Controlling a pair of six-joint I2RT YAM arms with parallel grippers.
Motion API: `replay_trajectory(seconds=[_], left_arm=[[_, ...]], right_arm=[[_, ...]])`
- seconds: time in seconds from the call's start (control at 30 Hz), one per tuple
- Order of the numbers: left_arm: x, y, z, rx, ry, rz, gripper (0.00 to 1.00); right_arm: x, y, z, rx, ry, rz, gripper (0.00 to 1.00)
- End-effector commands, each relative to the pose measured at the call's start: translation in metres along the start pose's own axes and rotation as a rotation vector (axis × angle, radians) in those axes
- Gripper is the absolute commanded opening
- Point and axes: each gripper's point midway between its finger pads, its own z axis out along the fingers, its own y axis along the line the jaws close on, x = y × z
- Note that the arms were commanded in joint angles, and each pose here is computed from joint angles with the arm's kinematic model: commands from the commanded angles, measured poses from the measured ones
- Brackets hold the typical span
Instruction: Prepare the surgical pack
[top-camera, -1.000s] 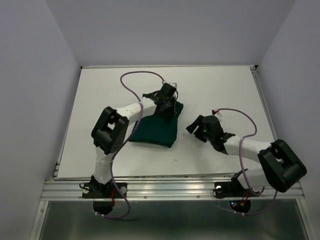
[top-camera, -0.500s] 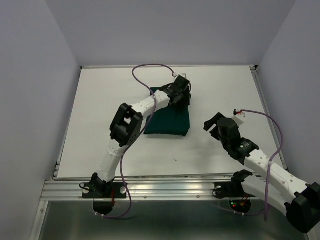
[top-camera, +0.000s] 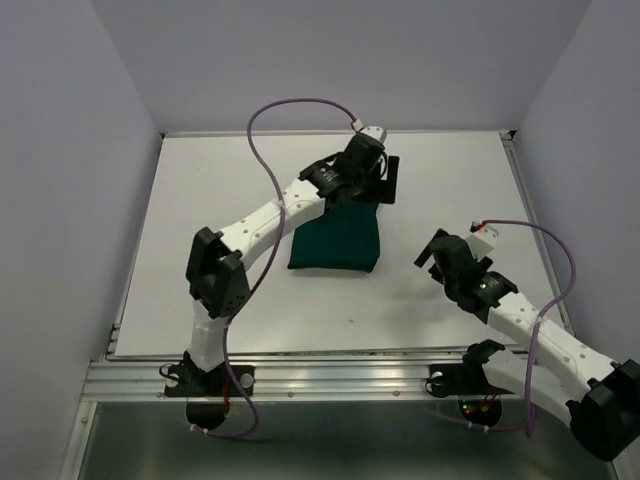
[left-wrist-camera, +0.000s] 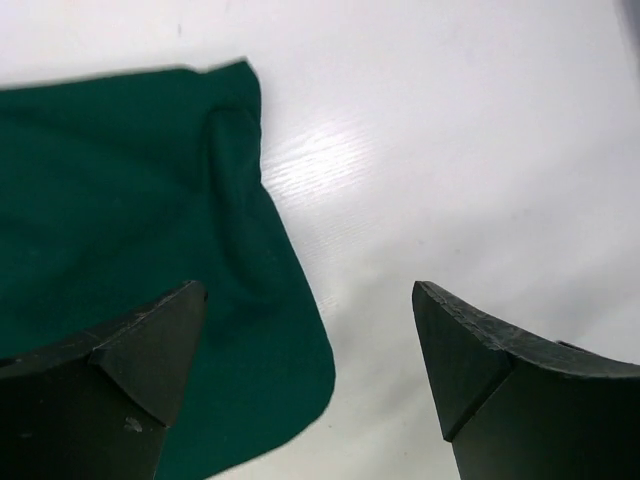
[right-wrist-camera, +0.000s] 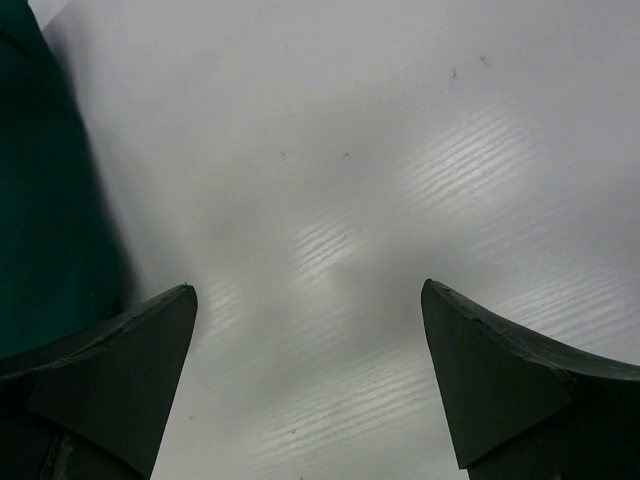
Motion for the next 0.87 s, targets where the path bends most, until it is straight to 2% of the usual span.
replay_trajectory(seconds=[0.0, 0.13, 0.33, 0.43, 0.6, 0.83], left_arm=[[-0.068, -0.009, -0.112, 0.051, -0.243, 0.068, 0.97], [-0.07, 0.005, -0.155, 0.04, -0.291, 0.13, 0.98], [-0.064, 0.027, -0.218, 0.039, -0.359, 0.179, 0.98], [-0.066, 0.039, -0.254, 0.044, -0.44, 0.155, 0.99], [-0.079, 0.059, -0.305, 0.023, -0.592, 0.092, 0.99], [-0.089, 0.087, -0.327, -0.088, -0.653, 0.084, 0.99]], right_arm=[[-0.034, -0.008, -0.004, 0.105, -0.096, -0.063, 1.0], [-0.05, -0.009, -0.007, 0.149, -0.092, -0.128, 1.0], [-0.068, -0.009, 0.005, 0.115, -0.039, -0.09, 1.0], [-0.075, 0.006, 0.007, 0.049, 0.007, -0.099, 1.0], [-0.086, 0.021, 0.01, 0.042, 0.021, -0.104, 1.0], [-0.082, 0.012, 0.022, 0.115, 0.023, -0.114, 1.0]])
